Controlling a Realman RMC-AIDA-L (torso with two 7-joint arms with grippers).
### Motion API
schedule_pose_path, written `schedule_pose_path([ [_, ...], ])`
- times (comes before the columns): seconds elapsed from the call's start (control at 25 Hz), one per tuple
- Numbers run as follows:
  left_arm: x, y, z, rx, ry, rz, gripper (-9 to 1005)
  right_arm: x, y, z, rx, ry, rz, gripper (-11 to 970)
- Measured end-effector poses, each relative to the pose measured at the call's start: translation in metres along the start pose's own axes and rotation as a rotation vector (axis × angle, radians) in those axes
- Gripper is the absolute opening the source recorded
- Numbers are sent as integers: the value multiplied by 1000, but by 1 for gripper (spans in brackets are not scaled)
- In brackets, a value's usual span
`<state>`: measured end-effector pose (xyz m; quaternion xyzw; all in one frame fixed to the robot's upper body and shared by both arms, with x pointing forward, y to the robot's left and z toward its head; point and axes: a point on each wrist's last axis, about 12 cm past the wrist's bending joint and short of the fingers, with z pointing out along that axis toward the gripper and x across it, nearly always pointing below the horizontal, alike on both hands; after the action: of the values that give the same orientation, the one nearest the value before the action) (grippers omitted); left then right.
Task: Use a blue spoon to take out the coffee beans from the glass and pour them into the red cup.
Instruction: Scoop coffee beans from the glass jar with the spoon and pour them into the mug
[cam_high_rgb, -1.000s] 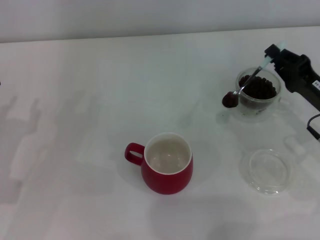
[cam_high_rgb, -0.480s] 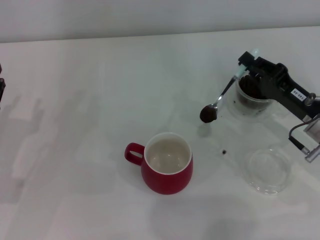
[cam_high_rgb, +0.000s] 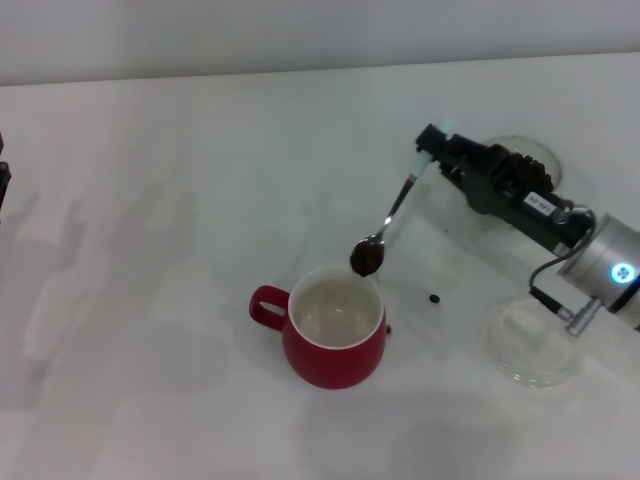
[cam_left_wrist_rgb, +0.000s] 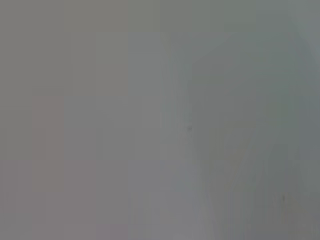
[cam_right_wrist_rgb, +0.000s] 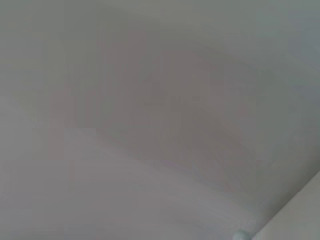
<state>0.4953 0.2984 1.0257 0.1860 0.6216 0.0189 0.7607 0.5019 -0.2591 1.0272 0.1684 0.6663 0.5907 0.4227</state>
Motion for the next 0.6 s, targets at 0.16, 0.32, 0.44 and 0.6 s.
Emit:
schedule_pose_path([
  [0.16, 0, 0, -1, -2, 2, 0, 561, 6, 1, 10, 0, 40, -2, 146],
  [0.32, 1, 1, -2, -3, 3, 1, 561, 14, 2, 16, 7, 64, -7, 147],
  [0.44, 1, 1, -2, -3, 5, 1, 561, 17, 2, 18, 9, 78, -24, 147],
  [0.6, 1, 2, -2, -4, 6, 3, 561, 19, 3, 19, 0, 106, -69, 147],
])
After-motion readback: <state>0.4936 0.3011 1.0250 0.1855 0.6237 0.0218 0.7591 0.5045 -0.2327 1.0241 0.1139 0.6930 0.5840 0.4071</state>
